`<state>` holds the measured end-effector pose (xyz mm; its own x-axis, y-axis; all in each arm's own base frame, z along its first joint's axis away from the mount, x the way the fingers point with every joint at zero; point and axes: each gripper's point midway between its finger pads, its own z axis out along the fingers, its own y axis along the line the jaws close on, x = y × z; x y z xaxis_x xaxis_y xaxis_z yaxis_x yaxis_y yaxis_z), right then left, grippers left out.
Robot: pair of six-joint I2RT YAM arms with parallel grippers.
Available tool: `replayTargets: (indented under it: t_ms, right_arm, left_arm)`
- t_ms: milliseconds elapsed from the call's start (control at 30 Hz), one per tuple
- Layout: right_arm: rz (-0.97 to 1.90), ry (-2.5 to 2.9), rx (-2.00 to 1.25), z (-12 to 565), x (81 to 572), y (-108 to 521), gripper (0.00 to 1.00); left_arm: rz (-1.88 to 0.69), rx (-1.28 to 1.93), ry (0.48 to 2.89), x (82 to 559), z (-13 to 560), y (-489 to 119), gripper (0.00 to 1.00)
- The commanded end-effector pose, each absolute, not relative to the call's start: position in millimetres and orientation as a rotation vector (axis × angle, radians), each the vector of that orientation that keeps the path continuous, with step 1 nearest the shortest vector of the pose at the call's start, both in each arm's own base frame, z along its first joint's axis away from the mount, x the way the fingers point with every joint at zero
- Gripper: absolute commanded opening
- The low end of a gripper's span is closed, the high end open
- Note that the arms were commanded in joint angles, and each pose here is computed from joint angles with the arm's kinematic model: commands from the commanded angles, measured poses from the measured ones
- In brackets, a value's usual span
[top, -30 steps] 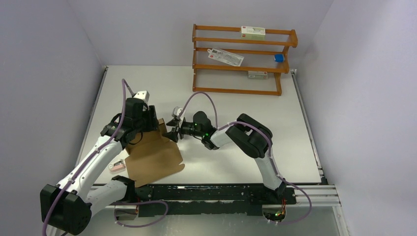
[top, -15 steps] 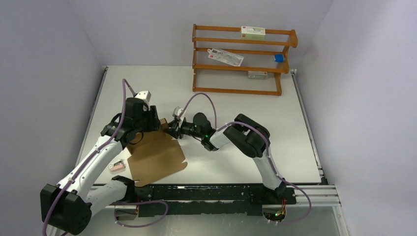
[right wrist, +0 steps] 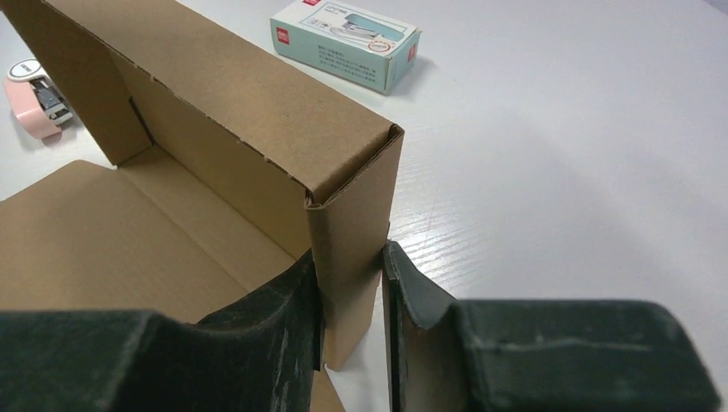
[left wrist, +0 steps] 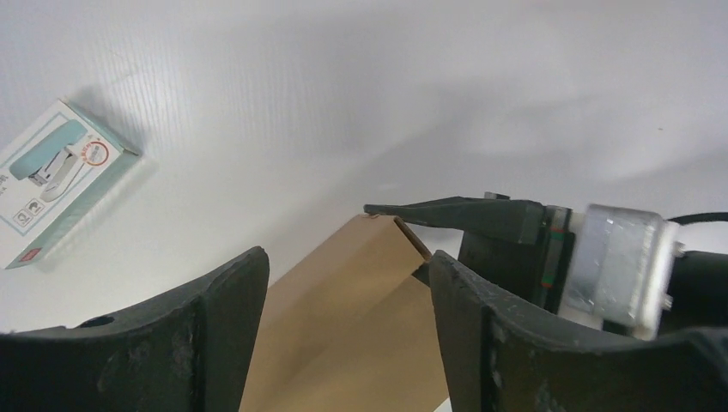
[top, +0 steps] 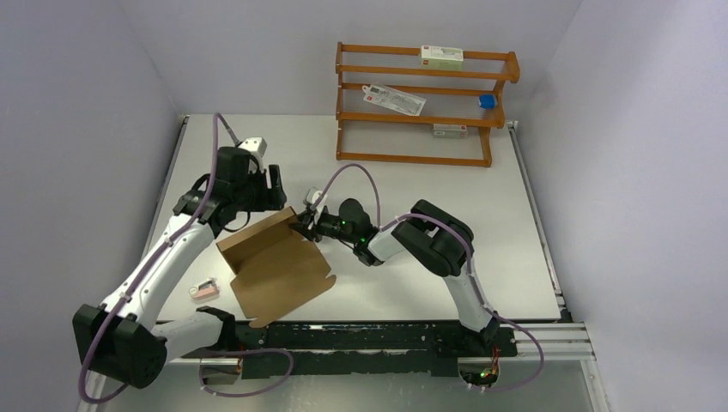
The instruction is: Fold the paper box
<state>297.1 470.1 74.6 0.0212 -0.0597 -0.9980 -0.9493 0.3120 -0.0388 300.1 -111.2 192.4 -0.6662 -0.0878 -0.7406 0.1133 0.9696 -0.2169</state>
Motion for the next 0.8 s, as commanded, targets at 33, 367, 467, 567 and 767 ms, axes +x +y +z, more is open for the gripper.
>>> replayTargets:
  t_ms: [33,367,467,567,767]
  right_arm:
    - [0.875,1.369,-1.029,76,298,464,0.24]
    - [0.785,1.459,-0.938,71,318,457,0.21]
    - [0.744,1.485,-0.911,70,326,453,0.2]
    - [0.703,1.519,-0.878,69,333,449,0.2]
    - [0.596,1.583,-0.791,66,346,438,0.19]
  left_arm:
    - [-0.401,0.091,2.364,304,171,-124,0.75]
    - [-0.609,0.186,2.453,298,142,-154,0.74]
    - [-0.667,0.207,2.467,294,139,-160,0.74]
    - [-0.688,0.215,2.476,292,137,-162,0.72]
    - [-0.719,0.207,2.476,289,138,-164,0.66]
